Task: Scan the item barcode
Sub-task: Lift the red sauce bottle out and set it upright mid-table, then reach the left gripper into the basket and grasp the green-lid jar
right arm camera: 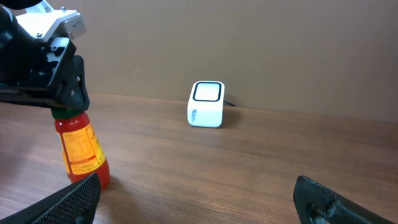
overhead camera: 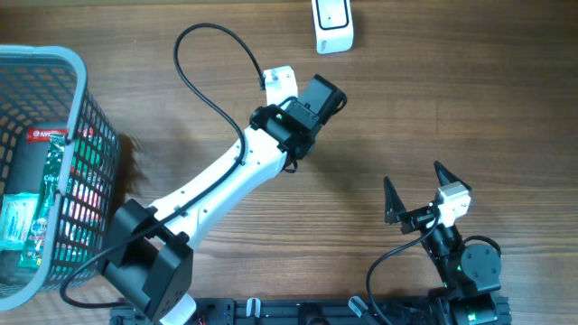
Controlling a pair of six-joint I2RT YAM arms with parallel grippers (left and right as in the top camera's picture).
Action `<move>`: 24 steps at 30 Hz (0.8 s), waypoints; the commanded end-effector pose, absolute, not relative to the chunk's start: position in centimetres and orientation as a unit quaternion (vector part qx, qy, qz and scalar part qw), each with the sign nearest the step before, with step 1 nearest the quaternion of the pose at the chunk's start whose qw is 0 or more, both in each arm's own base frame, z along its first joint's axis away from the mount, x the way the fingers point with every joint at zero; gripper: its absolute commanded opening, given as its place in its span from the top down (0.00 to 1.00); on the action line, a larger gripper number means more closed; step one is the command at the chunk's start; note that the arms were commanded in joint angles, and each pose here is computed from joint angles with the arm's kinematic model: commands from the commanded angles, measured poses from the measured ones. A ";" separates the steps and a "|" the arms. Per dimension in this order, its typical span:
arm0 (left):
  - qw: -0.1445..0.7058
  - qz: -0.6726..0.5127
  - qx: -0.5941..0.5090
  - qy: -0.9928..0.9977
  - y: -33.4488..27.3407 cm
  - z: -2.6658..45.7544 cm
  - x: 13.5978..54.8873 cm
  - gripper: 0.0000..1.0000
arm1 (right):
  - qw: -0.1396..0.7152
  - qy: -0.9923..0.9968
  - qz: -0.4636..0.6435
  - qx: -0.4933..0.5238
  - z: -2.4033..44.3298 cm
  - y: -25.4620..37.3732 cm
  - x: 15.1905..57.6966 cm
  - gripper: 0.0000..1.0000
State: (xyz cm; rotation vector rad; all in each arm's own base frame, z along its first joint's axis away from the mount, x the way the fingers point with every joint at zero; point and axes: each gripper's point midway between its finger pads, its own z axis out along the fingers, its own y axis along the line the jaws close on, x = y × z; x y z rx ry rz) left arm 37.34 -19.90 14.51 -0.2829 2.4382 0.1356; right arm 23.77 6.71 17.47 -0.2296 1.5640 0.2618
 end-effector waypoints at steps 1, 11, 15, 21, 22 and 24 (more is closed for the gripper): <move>0.342 0.059 -0.122 0.930 -19.4 14.7 37.3 0.29 | 0.696 0.700 0.120 -0.107 17.5 6.9 23.7 0.00; 0.569 0.021 -0.256 0.781 -10.0 35.8 34.9 0.00 | 0.696 0.700 0.120 -0.107 17.5 6.9 23.7 0.00; 0.634 0.083 -0.374 0.672 -0.4 42.1 30.7 0.00 | 0.696 0.700 0.120 -0.107 17.5 6.9 23.7 0.00; 0.624 0.084 -0.390 0.672 8.5 43.9 29.9 0.00 | 0.696 0.700 0.120 -0.107 17.5 6.9 23.7 0.00; 0.619 0.076 -0.397 0.673 9.8 43.7 29.9 0.00 | 0.696 0.700 0.121 -0.107 17.5 6.9 23.7 0.00; 0.603 0.043 -0.416 0.679 12.9 43.1 29.9 0.00 | 0.696 0.699 0.120 -0.107 17.5 6.9 23.7 0.00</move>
